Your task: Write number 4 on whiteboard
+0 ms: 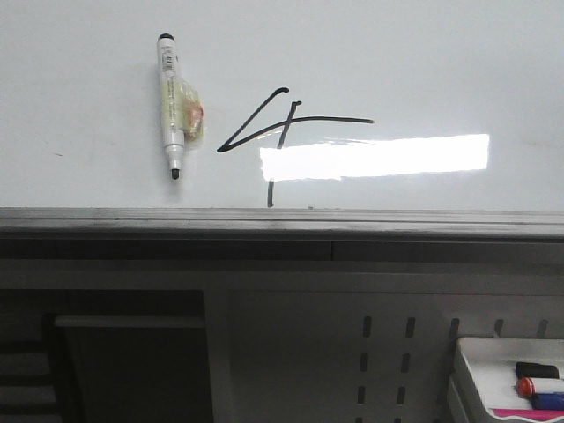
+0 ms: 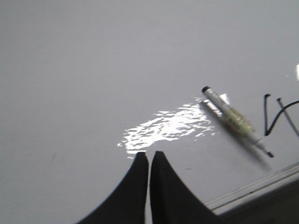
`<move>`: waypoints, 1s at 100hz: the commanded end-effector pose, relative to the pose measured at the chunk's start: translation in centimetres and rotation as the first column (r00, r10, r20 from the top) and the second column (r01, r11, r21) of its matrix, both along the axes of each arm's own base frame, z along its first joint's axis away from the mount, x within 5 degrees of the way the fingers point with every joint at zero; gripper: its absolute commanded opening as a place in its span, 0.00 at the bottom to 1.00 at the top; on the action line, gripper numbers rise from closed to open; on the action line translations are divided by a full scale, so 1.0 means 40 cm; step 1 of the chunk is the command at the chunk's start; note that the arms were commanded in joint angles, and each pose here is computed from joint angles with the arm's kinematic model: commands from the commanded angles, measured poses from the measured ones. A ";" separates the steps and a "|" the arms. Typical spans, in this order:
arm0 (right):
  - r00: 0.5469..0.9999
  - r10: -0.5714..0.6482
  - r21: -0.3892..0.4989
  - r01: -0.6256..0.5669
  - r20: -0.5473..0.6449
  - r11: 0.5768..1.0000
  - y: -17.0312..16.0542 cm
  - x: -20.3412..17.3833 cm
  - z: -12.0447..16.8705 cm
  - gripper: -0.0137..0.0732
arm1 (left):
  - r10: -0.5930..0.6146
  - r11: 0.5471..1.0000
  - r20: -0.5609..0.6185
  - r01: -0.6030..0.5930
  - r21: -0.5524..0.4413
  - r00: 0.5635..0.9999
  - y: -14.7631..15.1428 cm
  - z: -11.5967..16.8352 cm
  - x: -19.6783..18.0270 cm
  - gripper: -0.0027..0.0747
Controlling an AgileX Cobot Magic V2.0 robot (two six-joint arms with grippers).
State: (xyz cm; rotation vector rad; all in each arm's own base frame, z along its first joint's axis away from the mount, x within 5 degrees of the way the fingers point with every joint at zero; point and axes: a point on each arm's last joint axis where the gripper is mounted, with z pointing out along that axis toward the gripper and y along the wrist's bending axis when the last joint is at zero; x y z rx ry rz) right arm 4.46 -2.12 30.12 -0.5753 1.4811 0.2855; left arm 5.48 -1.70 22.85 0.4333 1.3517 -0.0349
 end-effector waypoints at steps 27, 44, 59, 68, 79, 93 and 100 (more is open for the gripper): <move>0.998 0.010 0.017 -0.011 0.068 1.000 -0.004 -0.005 0.026 0.11 | 0.163 0.954 -0.331 -0.235 -0.188 0.929 0.023 -0.110 0.000 0.01; 0.998 0.007 0.016 -0.008 0.066 1.000 -0.004 -0.004 0.026 0.11 | 0.158 0.954 -0.405 -0.245 -0.174 0.901 0.022 -0.127 -0.003 0.01; 0.998 0.007 0.016 -0.008 0.066 1.000 -0.004 -0.004 0.026 0.11 | 0.106 0.935 -0.471 -0.249 -0.252 0.876 0.015 -0.138 -0.006 0.01; 0.998 0.007 0.016 -0.008 0.066 1.000 -0.004 -0.004 0.026 0.11 | 0.109 0.935 -0.469 -0.251 -0.251 0.876 0.016 -0.137 -0.006 0.01; 0.998 0.007 0.016 -0.008 0.066 1.000 -0.004 -0.004 0.026 0.11 | 0.109 0.935 -0.471 -0.251 -0.250 0.876 0.016 -0.138 -0.006 0.01; 0.998 0.007 0.016 -0.008 0.066 1.000 -0.004 -0.004 0.026 0.11 | 0.109 0.935 -0.471 -0.251 -0.250 0.876 0.016 -0.138 -0.006 0.01; 0.998 0.007 0.016 -0.008 0.066 1.000 -0.004 -0.004 0.026 0.11 | 0.109 0.935 -0.471 -0.251 -0.250 0.876 0.016 -0.138 -0.006 0.01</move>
